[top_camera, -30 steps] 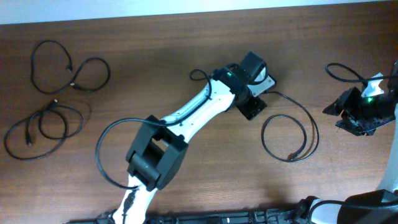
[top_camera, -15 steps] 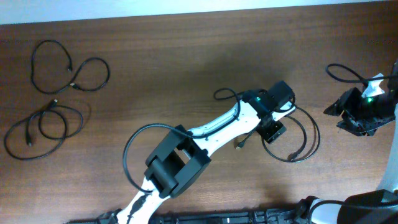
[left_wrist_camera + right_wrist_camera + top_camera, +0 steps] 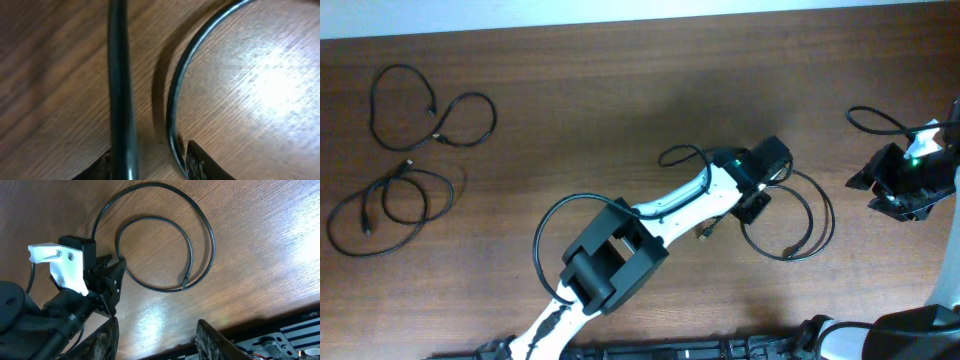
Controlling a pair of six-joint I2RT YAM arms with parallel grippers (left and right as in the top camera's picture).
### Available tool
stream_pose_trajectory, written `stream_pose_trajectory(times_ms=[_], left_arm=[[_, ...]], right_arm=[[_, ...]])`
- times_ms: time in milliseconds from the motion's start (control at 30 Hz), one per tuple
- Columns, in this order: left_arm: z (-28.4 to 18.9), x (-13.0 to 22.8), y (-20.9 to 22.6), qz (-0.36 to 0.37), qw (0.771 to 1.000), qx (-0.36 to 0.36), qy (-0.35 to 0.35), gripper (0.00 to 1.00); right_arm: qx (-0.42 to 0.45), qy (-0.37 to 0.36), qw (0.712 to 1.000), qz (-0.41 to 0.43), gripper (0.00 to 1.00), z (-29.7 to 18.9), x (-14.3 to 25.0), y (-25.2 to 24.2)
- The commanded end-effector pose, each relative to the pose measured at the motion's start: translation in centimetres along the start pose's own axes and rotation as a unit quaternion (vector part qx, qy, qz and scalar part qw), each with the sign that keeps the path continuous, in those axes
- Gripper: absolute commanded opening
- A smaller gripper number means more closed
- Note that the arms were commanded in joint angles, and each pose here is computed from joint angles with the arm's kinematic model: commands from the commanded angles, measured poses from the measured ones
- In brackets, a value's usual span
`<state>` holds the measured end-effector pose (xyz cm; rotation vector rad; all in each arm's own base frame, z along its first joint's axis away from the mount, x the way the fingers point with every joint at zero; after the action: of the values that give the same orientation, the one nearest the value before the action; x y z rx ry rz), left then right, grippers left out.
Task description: Untangle cables
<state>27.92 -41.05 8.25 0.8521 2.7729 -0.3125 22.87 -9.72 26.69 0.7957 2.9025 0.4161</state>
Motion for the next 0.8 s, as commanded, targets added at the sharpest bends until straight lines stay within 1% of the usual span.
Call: stream_pose_trajectory(times_ms=[0,33,67,100,133,233,300,367,467,567,600,667,700,767], left_arm=[[2.3,1.9,1.4,0.009,0.995,-0.097,0.008,0.35],[2.6,2.3,2.0,0.010,0.993,-0.116,0.010,0.34],[2.9,2.8,2.6,0.011,0.991,-0.132,0.016,0.27],[3.1,3.1,3.0,0.009,0.990,-0.136,0.021,0.12],[3.0,3.1,3.2,0.007,0.990,-0.138,0.023,0.00],[3.0,2.9,3.7,0.002,0.990,-0.139,0.024,0.00],[2.1,2.6,4.4,-0.006,0.989,-0.145,0.031,0.00],[0.0,1.6,6.3,-0.020,0.983,-0.179,0.031,0.00],[-5.1,-0.4,9.9,-0.058,0.974,-0.218,0.001,0.00],[-10.7,-1.9,15.0,-0.123,0.966,-0.222,-0.041,0.00],[-13.8,-2.0,19.0,-0.171,0.956,-0.231,-0.061,0.00],[-15.5,-1.8,22.2,-0.207,0.946,-0.239,-0.071,0.00],[-16.5,-1.3,25.5,-0.243,0.934,-0.250,-0.073,0.00],[-17.3,-0.1,30.3,-0.294,0.916,-0.265,-0.068,0.00]], right_arm=[[0.007,-0.016,1.000,-0.008,0.49,-0.8,0.0,0.0],[0.007,-0.016,1.000,-0.008,0.49,-0.8,0.0,0.0],[0.007,-0.016,1.000,-0.008,0.49,-0.8,0.0,0.0],[0.007,-0.016,1.000,-0.008,0.49,-0.8,0.0,0.0],[0.007,-0.016,1.000,-0.008,0.49,-0.8,0.0,0.0],[0.007,-0.016,1.000,-0.008,0.49,-0.8,0.0,0.0],[0.007,-0.016,1.000,-0.008,0.49,-0.8,0.0,0.0],[0.007,-0.017,1.000,-0.008,0.50,-0.8,0.0,0.0],[0.007,-0.018,1.000,-0.009,0.50,-0.8,0.0,0.0],[0.007,-0.018,1.000,-0.009,0.50,-0.8,0.0,0.0],[0.007,-0.018,1.000,-0.009,0.50,-0.8,0.0,0.0],[0.007,-0.020,1.000,-0.009,0.50,-0.8,-0.1,0.0],[0.007,-0.022,1.000,-0.010,0.50,-0.8,-0.2,0.0],[0.007,-0.024,1.000,-0.010,0.50,-0.9,-0.2,0.0]])
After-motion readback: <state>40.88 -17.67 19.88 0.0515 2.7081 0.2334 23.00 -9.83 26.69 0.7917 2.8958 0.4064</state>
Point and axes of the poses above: each gripper's point midway between its finger pads, its own z axis out along the fingers, its own y axis along the line the jaws close on, x = y × z, the point moved 8 cm from there along -z, back along the fingers, and after that the axes turned 11 degrees about -z, right-handed, at the moved point
